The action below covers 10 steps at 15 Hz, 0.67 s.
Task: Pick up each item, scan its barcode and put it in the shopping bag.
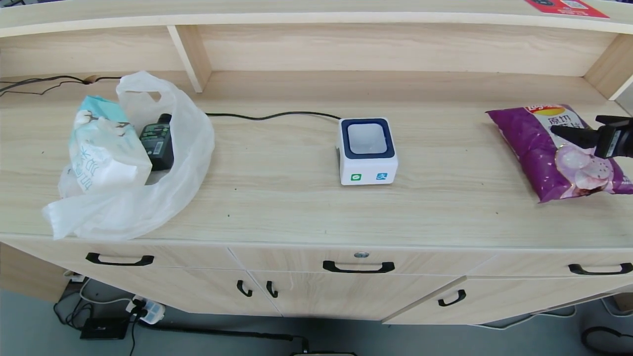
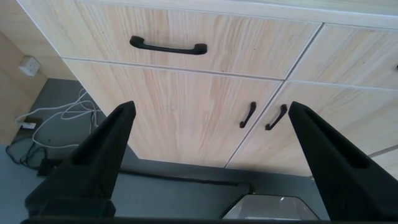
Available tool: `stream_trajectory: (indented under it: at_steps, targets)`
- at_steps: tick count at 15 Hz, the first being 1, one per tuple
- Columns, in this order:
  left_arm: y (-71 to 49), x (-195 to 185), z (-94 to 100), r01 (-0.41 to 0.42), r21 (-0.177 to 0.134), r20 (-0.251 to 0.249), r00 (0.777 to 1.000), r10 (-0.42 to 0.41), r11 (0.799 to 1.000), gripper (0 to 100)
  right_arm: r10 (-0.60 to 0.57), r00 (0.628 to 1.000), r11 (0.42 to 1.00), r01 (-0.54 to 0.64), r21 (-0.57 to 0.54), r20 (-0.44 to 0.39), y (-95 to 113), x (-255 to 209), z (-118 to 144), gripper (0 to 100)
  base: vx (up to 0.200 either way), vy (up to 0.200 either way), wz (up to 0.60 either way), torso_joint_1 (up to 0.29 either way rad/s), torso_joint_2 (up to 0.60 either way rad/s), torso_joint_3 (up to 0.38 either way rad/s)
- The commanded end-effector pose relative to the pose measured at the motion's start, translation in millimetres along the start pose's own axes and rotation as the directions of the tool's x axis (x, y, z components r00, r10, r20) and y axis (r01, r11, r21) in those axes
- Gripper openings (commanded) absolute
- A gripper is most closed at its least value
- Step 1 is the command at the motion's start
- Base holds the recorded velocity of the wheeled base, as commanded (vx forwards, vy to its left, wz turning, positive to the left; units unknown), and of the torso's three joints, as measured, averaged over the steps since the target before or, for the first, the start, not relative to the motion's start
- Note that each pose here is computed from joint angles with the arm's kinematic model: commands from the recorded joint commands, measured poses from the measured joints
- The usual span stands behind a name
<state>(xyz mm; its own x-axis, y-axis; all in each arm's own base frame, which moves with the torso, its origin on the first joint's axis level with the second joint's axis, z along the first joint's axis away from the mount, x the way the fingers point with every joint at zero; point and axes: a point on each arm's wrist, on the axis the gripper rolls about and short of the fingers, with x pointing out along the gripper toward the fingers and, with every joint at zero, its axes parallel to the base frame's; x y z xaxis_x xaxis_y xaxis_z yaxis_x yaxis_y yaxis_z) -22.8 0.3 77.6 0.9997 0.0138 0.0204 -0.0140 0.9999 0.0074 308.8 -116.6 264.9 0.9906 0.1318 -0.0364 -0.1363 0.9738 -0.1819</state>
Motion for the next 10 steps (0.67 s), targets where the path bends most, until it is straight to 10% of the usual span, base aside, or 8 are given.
stream_trajectory:
  at_steps: [1, 10]
  targets:
    - [0.0, 0.0, 0.1, -0.002, 0.000, 0.001, 1.000, 0.002, 1.000, 100, 0.014, 0.998, 1.000, -0.014, 0.017, -0.057, -1.2, 10.6, -22.3, 100, 0.000, 0.000, 0.00, 0.000, 0.00, 0.000]
    - [0.0, 0.0, 0.1, -0.002, 0.000, 0.001, 1.000, 0.002, 1.000, 100, 0.080, 0.994, 0.996, -0.078, 0.035, -0.077, 15.7, 42.6, -50.7, 100, 0.000, 0.000, 0.00, 0.000, 0.00, 0.000]
